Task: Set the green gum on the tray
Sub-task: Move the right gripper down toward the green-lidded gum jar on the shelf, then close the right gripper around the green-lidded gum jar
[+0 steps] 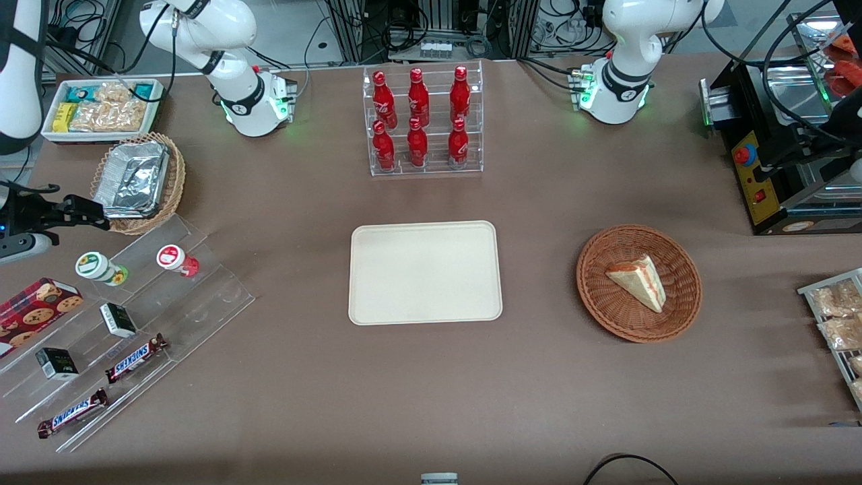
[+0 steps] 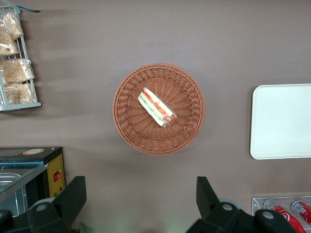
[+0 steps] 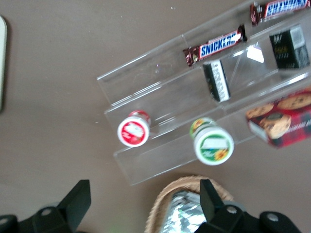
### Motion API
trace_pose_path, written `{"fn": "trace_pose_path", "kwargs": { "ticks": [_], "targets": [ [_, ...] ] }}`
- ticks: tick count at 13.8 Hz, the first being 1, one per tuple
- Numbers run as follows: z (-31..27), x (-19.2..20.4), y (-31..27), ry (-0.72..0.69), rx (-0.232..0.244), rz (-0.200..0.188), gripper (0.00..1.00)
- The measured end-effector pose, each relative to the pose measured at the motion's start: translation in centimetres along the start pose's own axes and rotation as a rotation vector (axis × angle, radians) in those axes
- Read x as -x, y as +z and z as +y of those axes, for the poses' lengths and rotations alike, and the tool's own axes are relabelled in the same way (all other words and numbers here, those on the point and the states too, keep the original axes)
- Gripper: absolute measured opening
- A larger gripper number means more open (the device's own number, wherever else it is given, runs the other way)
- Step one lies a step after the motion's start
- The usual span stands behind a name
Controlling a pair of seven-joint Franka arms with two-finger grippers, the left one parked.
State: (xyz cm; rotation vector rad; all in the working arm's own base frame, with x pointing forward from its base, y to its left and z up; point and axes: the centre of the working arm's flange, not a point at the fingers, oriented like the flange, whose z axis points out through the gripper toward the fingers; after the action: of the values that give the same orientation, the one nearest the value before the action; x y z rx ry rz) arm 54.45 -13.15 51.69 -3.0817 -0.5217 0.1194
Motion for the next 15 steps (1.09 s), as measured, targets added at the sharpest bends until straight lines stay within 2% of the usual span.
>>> {"fn": "trace_pose_path", "kwargs": {
  "ticks": [4, 9, 12, 15],
  "targets": [
    [3.0, 1.1, 3.3, -0.216, 0.034, 0.042, 1.00],
    [3.9, 1.0, 6.0, -0.468, 0.068, 0.059, 1.00],
    [4.7, 1.0, 7.9, -0.552, 0.092, 0.069, 1.00],
    [5.3, 1.6, 10.2, -0.562, 0.110, 0.080, 1.00]
  ]
}}
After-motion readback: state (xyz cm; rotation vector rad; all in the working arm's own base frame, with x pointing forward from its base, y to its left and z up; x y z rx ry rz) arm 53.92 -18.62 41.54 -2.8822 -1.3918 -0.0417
